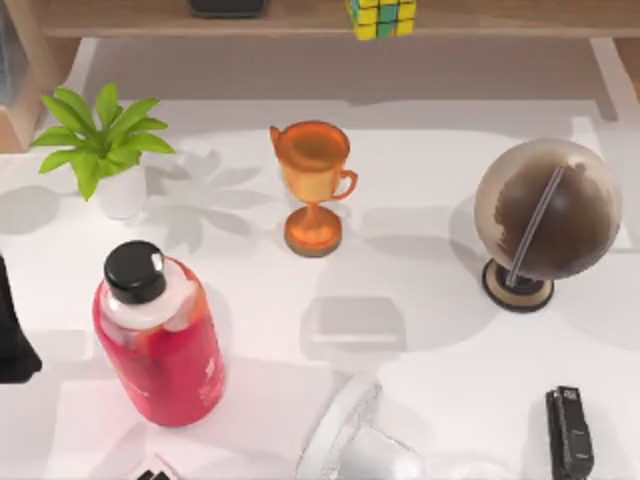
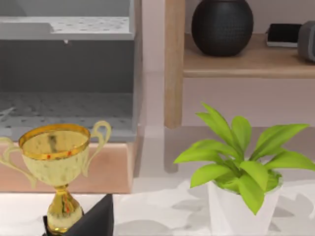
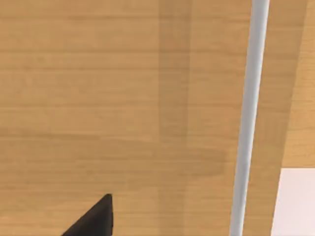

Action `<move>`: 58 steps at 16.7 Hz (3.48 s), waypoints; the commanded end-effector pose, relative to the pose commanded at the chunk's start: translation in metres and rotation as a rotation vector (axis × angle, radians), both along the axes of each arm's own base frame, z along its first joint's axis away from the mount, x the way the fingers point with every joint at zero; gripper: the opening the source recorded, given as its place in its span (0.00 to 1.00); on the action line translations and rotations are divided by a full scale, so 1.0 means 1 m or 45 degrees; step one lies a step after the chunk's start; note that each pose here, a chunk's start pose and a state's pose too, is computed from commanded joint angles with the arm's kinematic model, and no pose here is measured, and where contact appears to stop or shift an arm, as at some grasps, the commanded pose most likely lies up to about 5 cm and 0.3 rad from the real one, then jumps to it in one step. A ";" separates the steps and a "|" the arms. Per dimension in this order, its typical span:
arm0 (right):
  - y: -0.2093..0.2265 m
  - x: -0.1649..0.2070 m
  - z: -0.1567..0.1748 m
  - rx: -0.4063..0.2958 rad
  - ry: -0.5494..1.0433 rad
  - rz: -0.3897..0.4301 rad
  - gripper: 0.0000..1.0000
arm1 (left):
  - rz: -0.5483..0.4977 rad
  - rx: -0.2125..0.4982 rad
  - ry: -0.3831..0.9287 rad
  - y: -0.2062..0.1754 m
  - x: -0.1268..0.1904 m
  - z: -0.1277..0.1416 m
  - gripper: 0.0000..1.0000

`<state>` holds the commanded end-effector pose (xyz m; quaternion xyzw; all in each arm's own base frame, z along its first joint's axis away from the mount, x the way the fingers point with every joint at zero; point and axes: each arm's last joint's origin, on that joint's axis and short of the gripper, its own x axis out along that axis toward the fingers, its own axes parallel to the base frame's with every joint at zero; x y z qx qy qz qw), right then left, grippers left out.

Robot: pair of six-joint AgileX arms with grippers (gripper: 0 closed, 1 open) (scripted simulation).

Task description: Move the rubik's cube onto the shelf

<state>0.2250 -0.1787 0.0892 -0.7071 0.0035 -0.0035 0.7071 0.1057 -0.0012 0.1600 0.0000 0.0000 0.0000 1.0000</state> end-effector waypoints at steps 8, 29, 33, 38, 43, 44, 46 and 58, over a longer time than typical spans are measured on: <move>0.000 0.025 0.000 0.000 0.000 0.000 1.00 | 0.000 0.000 0.000 0.000 0.000 0.000 1.00; 0.000 0.025 0.000 0.000 0.000 0.000 0.00 | 0.000 0.000 0.000 0.000 0.000 0.000 1.00; -0.001 0.024 -0.001 0.006 0.005 -0.003 0.00 | 0.000 0.000 0.000 0.000 0.000 0.000 1.00; -0.001 0.051 -0.005 0.020 0.026 0.006 0.00 | 0.000 0.000 0.000 0.000 0.000 0.000 1.00; -0.001 0.088 -0.001 0.006 0.005 -0.003 0.00 | 0.000 0.000 0.000 0.000 0.000 0.000 1.00; -0.001 0.088 -0.001 0.006 0.005 -0.003 0.00 | 0.000 0.000 0.000 0.000 0.000 0.000 1.00; -0.002 0.086 -0.001 0.010 0.008 -0.006 0.00 | 0.000 0.000 0.000 0.000 0.000 0.000 1.00; -0.002 0.149 -0.001 0.010 0.008 -0.006 0.00 | 0.000 0.000 0.000 0.000 0.000 0.000 1.00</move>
